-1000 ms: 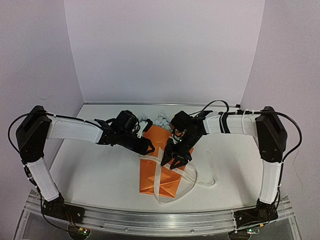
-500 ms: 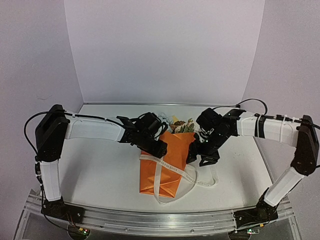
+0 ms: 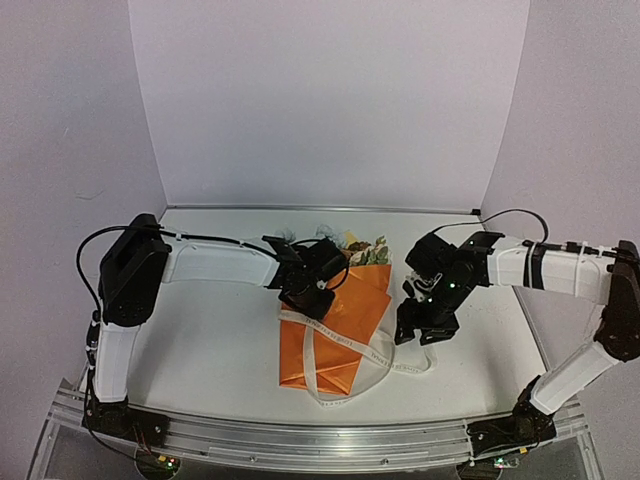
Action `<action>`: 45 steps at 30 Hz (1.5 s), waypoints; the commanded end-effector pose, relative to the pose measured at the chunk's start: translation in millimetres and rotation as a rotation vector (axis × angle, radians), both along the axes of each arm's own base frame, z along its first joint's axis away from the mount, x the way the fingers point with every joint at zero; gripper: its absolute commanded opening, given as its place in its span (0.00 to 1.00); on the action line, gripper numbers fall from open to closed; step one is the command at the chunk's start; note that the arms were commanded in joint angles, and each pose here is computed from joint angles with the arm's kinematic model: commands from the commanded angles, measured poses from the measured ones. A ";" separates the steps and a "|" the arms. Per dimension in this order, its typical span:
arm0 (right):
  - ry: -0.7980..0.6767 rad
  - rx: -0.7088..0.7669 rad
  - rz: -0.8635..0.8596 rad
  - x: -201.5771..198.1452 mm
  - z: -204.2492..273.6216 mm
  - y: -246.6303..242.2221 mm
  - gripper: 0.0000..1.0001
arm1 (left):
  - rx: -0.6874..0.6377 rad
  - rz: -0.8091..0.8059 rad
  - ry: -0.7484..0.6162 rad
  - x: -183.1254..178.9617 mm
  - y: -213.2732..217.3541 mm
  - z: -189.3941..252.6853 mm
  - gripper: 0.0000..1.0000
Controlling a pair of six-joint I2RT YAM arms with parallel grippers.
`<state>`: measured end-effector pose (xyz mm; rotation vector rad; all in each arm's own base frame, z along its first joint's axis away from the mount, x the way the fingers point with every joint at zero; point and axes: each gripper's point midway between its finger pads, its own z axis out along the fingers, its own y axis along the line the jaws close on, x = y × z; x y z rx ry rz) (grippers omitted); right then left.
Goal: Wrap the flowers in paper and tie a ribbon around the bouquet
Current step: Cross the ribbon over the folded bouquet.
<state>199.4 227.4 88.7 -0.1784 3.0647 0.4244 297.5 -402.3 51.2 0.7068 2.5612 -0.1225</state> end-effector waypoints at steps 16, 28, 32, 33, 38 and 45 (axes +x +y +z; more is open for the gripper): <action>0.057 -0.050 0.146 -18.9 -32.2 -10.5 0.57 | -0.506 -0.113 0.127 -14.6 -24.0 115.8 0.00; 0.066 -0.056 0.176 -25.9 -43.3 -16.0 0.61 | -0.888 -0.104 0.213 34.8 -10.2 172.6 0.00; 0.059 -0.044 0.222 -28.5 -46.3 -15.7 0.63 | -1.002 -0.093 0.239 58.0 -2.9 186.5 0.00; 0.052 -0.047 0.241 -28.9 -46.8 -17.0 0.65 | -1.019 -0.084 0.249 62.7 -1.0 186.2 0.00; 0.004 -0.147 0.226 -16.5 -45.2 -30.9 0.69 | -1.067 -0.045 0.256 84.2 11.2 184.7 0.00; 0.023 -0.267 0.002 -8.6 -54.2 -47.8 0.69 | -1.095 0.024 0.235 110.7 28.3 180.7 0.00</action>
